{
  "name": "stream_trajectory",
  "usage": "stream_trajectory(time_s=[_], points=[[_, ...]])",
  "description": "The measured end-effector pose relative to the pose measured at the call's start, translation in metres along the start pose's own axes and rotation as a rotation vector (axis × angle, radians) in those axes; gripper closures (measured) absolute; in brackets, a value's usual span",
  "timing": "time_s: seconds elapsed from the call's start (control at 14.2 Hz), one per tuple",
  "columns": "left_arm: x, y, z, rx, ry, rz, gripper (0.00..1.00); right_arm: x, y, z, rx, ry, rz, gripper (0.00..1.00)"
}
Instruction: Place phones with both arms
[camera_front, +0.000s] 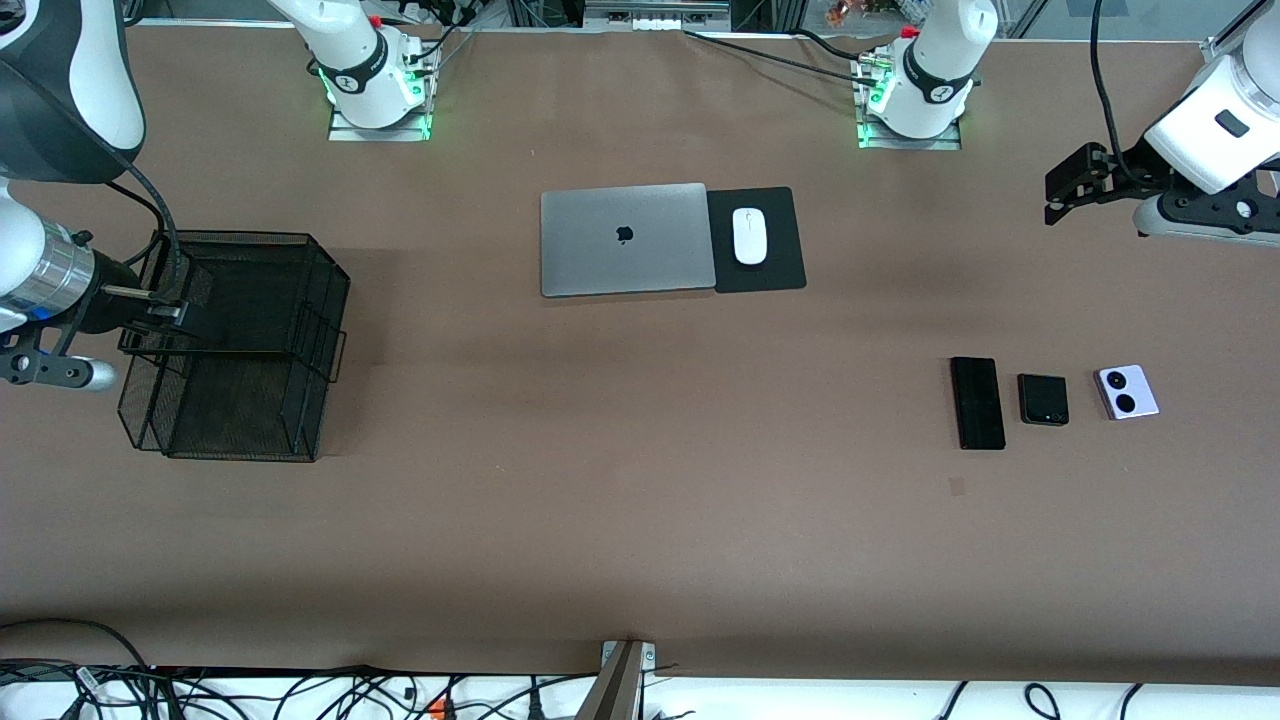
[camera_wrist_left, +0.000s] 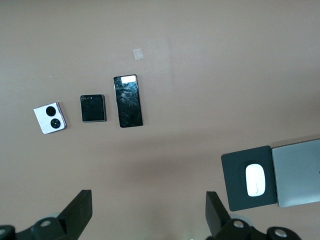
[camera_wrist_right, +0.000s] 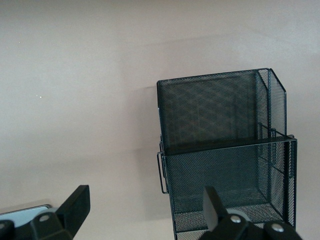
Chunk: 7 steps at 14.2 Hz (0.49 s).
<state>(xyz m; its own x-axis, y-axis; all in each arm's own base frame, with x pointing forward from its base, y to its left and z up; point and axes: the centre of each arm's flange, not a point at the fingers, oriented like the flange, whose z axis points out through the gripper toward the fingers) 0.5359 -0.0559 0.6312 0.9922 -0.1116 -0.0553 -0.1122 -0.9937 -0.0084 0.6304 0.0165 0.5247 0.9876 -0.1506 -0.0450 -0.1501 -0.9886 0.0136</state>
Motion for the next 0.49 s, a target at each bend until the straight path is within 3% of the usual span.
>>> stream_trajectory(time_s=[0.49], points=[[0.0019,-0.0034,0.0032,-0.001,-0.006,-0.006,0.0,0.0002,0.0012,0.0001,0.001,-0.001,0.002,0.0]])
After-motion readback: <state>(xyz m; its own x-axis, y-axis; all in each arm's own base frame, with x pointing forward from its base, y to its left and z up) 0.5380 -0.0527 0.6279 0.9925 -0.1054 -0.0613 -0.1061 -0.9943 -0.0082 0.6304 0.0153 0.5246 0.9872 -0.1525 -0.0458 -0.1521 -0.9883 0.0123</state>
